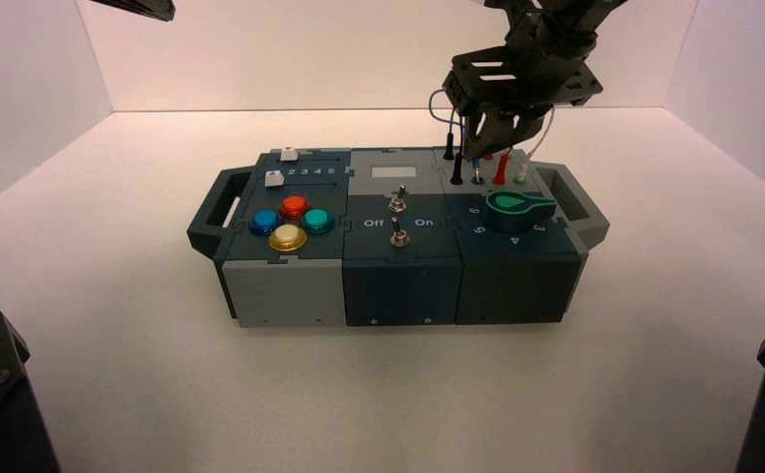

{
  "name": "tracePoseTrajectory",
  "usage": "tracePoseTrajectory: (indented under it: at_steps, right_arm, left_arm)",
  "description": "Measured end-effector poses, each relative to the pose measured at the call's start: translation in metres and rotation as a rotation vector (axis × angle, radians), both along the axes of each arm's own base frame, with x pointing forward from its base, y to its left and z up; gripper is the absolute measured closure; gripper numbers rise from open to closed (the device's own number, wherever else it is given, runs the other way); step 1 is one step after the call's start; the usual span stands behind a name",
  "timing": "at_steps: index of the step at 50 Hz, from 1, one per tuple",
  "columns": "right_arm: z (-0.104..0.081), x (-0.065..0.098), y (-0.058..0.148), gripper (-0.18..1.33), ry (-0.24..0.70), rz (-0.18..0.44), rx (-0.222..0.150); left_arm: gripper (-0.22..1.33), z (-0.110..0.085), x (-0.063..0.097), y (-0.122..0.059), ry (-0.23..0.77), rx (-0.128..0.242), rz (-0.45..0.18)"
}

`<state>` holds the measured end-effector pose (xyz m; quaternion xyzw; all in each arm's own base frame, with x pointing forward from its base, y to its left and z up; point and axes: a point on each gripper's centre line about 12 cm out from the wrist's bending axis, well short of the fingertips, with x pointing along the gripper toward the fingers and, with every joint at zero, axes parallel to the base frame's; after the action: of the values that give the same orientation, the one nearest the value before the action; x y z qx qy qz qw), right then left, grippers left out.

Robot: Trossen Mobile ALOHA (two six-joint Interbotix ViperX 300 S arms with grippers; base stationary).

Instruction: Insert the blue wire.

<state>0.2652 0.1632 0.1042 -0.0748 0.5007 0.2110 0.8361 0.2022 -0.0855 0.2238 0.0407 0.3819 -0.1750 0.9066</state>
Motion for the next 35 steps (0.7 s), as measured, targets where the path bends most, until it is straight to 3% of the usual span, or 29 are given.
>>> tracePoseTrajectory:
  at_steps: [35]
  right_arm:
    - [0.000,-0.012,-0.006,1.12,0.028,0.007,-0.015]
  left_arm:
    - [1.28,0.000,0.001,0.000,-0.004,0.002,-0.003]
